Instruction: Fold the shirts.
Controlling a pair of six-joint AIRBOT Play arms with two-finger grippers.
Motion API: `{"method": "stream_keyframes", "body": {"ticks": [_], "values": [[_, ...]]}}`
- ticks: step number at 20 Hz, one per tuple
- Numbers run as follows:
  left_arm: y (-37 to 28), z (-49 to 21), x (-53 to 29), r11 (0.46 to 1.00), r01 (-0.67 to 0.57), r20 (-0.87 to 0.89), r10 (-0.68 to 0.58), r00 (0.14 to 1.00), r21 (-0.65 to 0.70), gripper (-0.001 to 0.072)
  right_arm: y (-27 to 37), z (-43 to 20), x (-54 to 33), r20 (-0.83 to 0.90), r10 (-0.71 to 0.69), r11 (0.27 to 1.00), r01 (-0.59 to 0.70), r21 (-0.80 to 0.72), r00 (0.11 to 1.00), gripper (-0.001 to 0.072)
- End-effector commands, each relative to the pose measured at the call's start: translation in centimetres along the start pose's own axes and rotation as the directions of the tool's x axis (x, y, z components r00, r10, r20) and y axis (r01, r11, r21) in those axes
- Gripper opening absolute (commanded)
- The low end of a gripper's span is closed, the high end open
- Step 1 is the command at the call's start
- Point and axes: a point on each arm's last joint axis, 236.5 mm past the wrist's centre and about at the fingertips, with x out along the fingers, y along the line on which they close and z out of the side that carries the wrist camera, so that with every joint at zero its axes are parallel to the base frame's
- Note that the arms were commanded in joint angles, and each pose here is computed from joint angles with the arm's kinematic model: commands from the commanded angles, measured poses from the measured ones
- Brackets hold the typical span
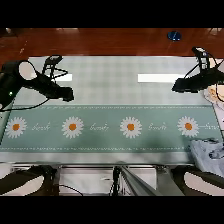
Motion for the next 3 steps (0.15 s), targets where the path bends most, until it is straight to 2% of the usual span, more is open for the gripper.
{"method": "stream_keyframes", "body": {"ticks": [1, 3], "values": [[-0.01, -0.01, 0.03, 1.000, 0.000, -0.001, 0.000, 1.000, 0.001, 0.0605, 0.02, -0.01, -0.02, 0.000, 0.000, 1.000, 0.000, 0.000, 1.000, 0.0475], [-0.01, -0.01, 0.03, 1.000, 0.000, -0.001, 0.000, 1.000, 0.001, 0.0605, 0.02, -0.01, -0.02, 0.000, 0.000, 1.000, 0.000, 0.000, 1.000, 0.0475]]}}
